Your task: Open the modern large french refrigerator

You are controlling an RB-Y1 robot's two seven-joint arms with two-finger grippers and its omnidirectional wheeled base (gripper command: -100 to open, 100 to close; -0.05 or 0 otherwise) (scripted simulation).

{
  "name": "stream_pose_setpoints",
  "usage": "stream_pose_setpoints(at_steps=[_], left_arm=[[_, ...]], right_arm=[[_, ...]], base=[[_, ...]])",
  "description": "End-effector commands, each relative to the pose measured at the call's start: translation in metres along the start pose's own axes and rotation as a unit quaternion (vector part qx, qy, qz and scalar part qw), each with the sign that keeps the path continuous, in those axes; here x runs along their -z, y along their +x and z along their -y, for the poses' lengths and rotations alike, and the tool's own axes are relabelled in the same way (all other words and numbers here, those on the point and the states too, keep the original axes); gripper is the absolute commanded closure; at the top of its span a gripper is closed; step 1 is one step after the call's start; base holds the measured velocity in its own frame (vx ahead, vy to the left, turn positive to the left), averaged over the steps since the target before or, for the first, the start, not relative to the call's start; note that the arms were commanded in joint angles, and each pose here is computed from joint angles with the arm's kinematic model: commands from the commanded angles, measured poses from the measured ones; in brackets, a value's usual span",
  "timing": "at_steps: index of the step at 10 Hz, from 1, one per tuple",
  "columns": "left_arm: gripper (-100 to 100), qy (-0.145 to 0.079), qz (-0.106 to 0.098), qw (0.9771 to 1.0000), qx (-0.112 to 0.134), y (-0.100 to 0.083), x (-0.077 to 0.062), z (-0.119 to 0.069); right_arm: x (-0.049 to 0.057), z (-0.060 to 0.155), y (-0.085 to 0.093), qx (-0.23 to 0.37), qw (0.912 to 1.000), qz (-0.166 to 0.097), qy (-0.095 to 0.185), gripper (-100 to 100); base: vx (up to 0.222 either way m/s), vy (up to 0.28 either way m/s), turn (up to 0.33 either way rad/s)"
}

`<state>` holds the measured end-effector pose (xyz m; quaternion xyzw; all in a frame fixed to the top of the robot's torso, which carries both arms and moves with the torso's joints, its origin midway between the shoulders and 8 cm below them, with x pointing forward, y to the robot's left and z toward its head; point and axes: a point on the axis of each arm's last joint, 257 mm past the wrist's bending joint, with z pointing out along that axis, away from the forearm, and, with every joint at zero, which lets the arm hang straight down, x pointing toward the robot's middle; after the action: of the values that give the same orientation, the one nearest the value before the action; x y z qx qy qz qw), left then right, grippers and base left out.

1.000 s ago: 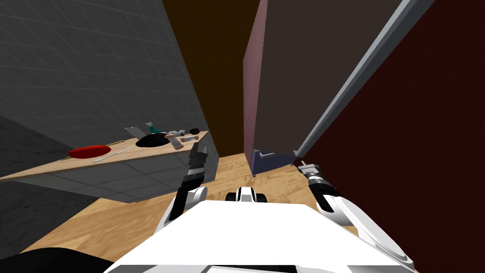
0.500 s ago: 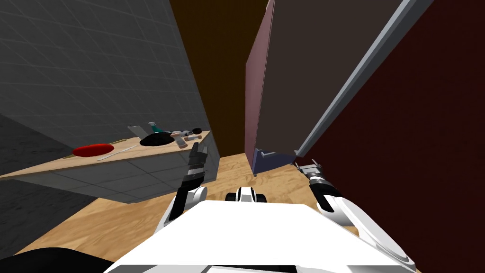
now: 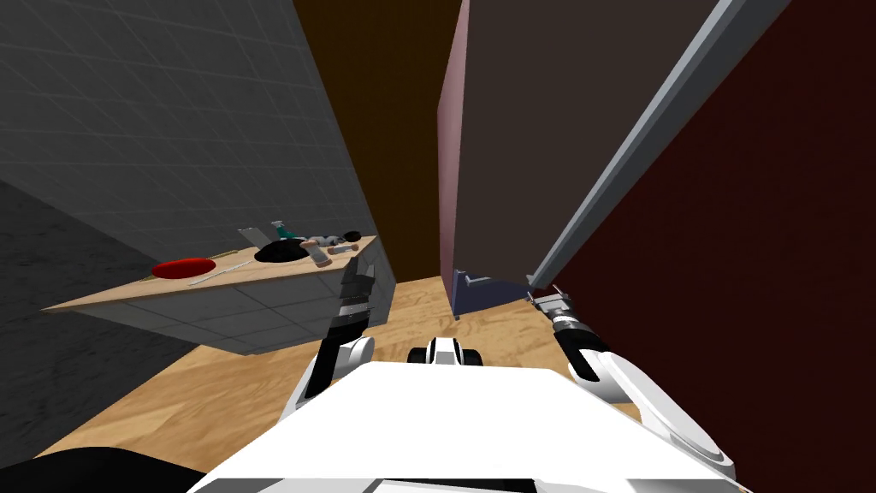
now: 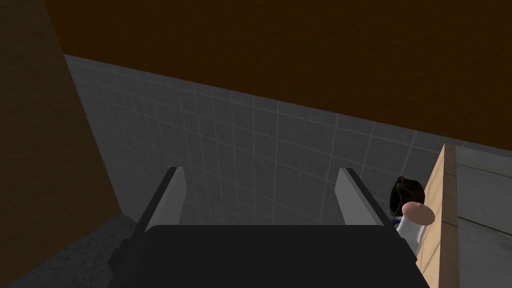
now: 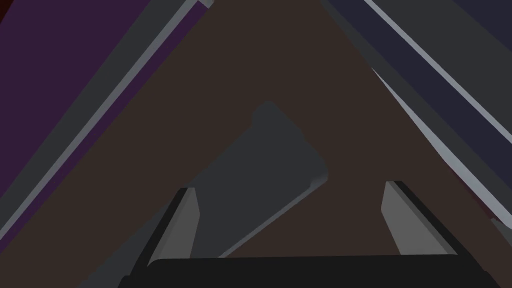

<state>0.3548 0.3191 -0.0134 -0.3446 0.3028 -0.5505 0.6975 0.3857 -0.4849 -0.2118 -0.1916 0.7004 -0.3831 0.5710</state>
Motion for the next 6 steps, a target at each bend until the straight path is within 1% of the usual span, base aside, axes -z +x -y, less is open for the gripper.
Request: stream_pose_setpoints(at_steps=[1, 2, 3, 4, 5, 6], left_arm=[[0, 0.0, 0.0, 1.0, 0.0, 0.0, 0.0, 0.0], [0, 0.0, 0.0, 1.0, 0.0, 0.0, 0.0, 0.0], [0, 0.0, 0.0, 1.0, 0.0, 0.0, 0.0, 0.0], [0, 0.0, 0.0, 1.0, 0.0, 0.0, 0.0, 0.0], [0, 0.0, 0.0, 1.0, 0.0, 0.0, 0.0, 0.0], [0, 0.0, 0.0, 1.0, 0.0, 0.0, 0.0, 0.0]], right_arm=[[-0.004, -0.011, -0.013, 0.003, 0.9996, 0.021, -0.018, -100], [-0.005, -0.014, -0.017, 0.004, 0.9994, 0.027, -0.023, -100], [-0.005, -0.013, -0.015, 0.003, 0.9996, 0.023, -0.019, -100], [-0.005, -0.013, -0.015, 0.004, 0.9995, 0.024, -0.02, -100], [-0.005, -0.013, -0.015, 0.004, 0.9995, 0.024, -0.02, 100], [-0.003, -0.008, -0.007, 0.001, 0.9999, 0.01, -0.01, 100]], base=[[0.034, -0.21, 0.098], [0.024, -0.202, 0.084], [0.008, -0.091, 0.022], [0.003, -0.022, -0.003], [-0.001, -0.005, 0.014], [0.015, 0.11, -0.084]])
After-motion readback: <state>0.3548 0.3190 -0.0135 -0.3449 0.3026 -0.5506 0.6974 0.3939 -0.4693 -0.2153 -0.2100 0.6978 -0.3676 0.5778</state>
